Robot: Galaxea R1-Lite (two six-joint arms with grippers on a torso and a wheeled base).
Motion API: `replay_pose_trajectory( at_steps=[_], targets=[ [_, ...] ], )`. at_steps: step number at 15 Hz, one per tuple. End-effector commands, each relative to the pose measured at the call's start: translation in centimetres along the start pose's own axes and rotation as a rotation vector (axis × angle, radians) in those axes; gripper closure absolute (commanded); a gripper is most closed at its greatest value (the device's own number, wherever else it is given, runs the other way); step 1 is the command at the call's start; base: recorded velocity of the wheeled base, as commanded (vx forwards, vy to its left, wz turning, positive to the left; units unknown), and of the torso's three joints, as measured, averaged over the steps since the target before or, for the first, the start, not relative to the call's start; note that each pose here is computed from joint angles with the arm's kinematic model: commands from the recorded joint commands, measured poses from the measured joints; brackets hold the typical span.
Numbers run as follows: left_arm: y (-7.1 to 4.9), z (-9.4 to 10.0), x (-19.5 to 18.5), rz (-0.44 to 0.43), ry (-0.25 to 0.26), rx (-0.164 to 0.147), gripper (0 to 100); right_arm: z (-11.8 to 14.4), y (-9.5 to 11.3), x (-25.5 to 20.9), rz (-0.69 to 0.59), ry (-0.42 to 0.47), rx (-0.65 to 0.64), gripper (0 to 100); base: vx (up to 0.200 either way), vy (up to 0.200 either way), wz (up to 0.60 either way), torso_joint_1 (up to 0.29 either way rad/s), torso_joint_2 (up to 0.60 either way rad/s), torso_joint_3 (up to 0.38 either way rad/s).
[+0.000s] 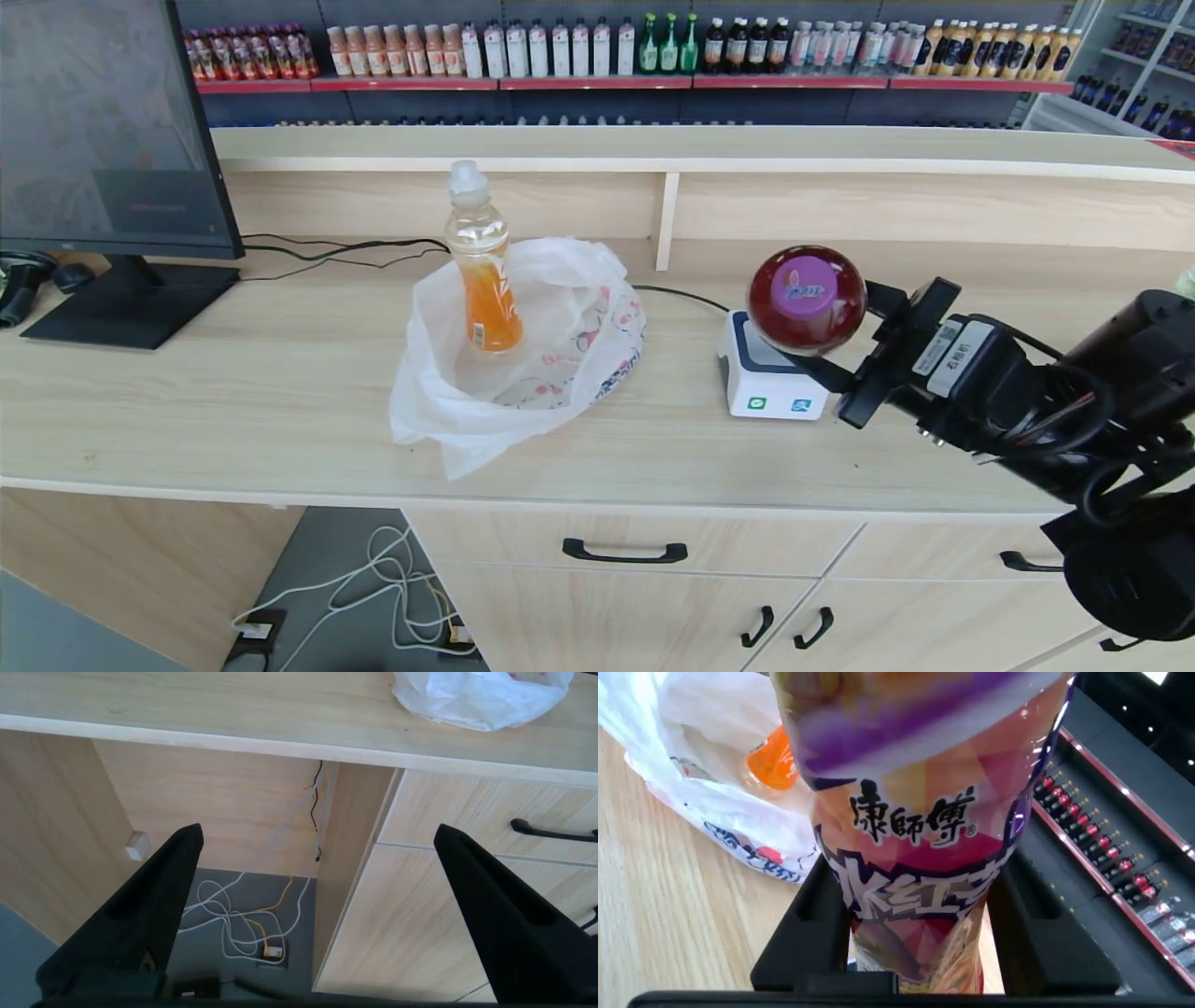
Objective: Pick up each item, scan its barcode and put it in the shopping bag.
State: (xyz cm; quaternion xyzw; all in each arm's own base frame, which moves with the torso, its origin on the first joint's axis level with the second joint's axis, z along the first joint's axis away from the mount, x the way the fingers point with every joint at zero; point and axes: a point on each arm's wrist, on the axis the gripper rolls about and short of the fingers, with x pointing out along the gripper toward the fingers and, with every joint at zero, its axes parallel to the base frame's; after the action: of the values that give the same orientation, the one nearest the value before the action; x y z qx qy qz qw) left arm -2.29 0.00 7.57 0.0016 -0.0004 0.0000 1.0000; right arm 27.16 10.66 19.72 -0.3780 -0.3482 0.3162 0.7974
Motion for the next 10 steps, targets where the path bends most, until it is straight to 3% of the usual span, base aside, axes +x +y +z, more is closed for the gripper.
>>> replay_pose_trajectory(
  at_steps=[1, 4, 10],
  targets=[
    [0.0, 0.0, 0.0, 0.000, 0.001, 0.000, 0, -1.4, 0.1, 0.2, 0.018, 0.008, -0.017, 100, 0.000, 0.000, 0.00, 0.000, 0.00, 0.000],
    [0.0, 0.0, 0.0, 0.000, -0.001, 0.000, 0, -2.9, -1.2, -0.3, 0.053, -0.034, -0.095, 100, 0.000, 0.000, 0.00, 0.000, 0.00, 0.000],
    [0.0, 0.0, 0.0, 0.000, 0.001, 0.000, 0, -5.5, -1.2, -1.2, 0.145, -0.075, -0.149, 100, 0.000, 0.000, 0.00, 0.000, 0.00, 0.000]
  ],
)
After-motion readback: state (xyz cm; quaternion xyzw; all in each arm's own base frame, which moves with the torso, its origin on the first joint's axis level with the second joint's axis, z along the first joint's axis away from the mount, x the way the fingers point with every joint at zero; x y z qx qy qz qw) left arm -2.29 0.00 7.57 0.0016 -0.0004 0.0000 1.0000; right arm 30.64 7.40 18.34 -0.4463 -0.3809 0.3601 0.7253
